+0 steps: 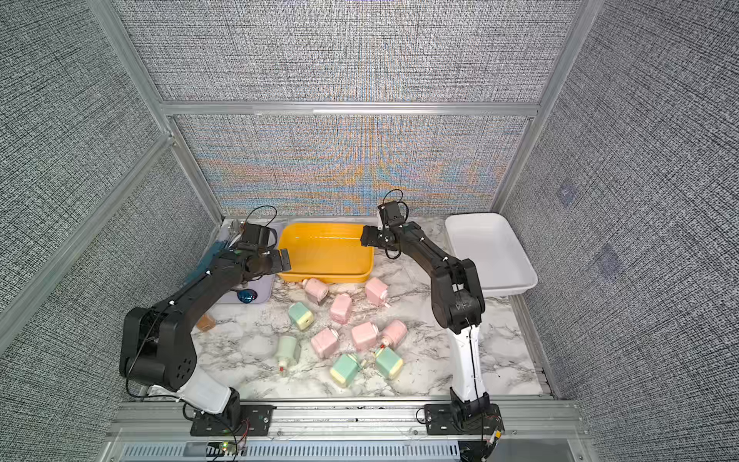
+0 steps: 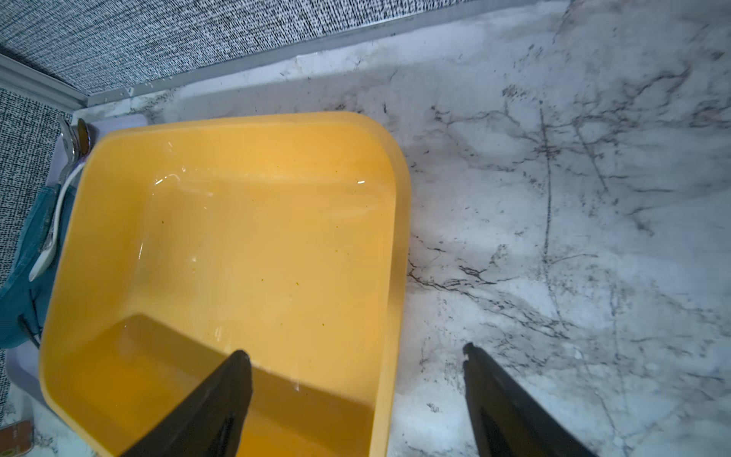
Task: Place the pencil sharpeners by color into the storage box
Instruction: Place the storage box at the center of the board, then pick up the storage box at the corner of the board.
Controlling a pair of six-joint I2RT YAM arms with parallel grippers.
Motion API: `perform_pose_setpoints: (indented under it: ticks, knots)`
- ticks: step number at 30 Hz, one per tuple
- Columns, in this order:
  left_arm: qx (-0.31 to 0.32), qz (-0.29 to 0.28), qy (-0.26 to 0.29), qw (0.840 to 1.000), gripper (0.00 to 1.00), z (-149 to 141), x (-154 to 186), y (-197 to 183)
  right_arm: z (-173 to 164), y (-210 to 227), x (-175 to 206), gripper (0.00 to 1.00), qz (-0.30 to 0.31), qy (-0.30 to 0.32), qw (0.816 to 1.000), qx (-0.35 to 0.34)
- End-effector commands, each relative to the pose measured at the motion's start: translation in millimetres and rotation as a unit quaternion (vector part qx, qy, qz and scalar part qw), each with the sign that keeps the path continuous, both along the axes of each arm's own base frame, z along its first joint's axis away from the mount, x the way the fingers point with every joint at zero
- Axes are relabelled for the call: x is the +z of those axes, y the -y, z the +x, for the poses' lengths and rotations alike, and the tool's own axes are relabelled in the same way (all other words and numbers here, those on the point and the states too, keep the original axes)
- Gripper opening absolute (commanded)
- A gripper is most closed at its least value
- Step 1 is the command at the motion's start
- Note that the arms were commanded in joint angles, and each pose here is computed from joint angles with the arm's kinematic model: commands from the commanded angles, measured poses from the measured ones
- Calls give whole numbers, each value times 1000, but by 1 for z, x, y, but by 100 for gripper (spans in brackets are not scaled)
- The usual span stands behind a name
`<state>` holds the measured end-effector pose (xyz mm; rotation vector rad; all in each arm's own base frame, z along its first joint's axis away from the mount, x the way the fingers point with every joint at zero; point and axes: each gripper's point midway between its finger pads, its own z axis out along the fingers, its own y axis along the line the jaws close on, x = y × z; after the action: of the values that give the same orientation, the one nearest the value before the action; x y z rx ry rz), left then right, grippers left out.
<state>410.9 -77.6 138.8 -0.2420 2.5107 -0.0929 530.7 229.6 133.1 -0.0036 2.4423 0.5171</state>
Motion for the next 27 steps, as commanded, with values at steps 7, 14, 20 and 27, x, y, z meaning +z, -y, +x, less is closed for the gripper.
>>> perform_pose_setpoints:
  ticks: [7,14,20,27]
  knots:
    - [-30,-45,5,999,99,-6,10,23,10,97,42,99,-60,115,990,-57]
    - [-60,-67,12,996,99,-12,17,49,0,207,41,99,-116,105,980,-122]
    - [-119,-79,35,989,99,-16,33,87,-1,260,33,97,-157,101,973,-138]
    - [-208,-109,79,969,99,-23,57,137,9,290,11,88,-187,78,972,-117]
